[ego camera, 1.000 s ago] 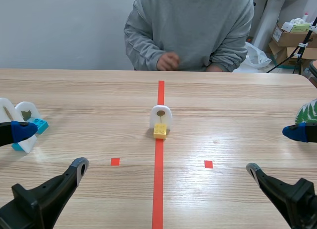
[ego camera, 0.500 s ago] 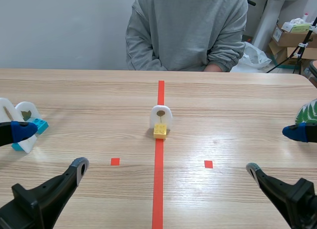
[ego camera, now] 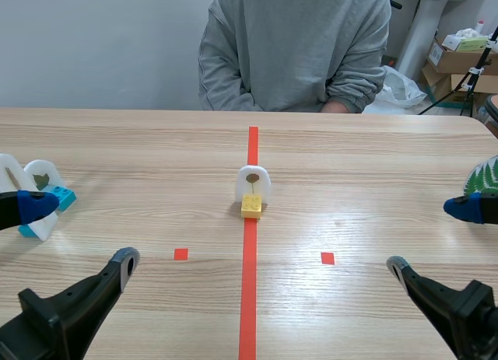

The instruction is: Do the leaf sorting experiment

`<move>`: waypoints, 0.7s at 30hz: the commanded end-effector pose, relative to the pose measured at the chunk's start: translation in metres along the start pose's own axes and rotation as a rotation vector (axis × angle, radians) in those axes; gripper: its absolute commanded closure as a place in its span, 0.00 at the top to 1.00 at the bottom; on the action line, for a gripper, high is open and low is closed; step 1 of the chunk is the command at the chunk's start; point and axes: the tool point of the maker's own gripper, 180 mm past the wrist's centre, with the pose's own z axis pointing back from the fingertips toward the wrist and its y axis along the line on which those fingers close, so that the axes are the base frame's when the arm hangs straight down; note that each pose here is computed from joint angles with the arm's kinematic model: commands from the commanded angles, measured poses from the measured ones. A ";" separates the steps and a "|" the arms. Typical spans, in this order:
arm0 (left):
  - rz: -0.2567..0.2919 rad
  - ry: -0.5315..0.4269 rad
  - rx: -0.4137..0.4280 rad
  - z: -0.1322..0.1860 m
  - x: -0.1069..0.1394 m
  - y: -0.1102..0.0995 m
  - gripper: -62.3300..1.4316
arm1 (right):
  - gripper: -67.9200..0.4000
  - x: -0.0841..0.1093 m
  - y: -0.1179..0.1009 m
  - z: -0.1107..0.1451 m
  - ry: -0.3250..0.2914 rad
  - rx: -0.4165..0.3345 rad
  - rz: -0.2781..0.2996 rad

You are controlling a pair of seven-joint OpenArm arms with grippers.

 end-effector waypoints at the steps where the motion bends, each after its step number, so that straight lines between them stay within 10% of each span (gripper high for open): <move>1: 0.001 -0.041 0.002 -0.001 0.011 0.000 1.00 | 0.80 0.010 -0.003 0.002 -0.029 0.001 0.017; 21: 0.002 0.004 0.002 -0.001 0.003 0.000 1.00 | 0.80 -0.001 -0.003 0.002 0.029 0.000 0.017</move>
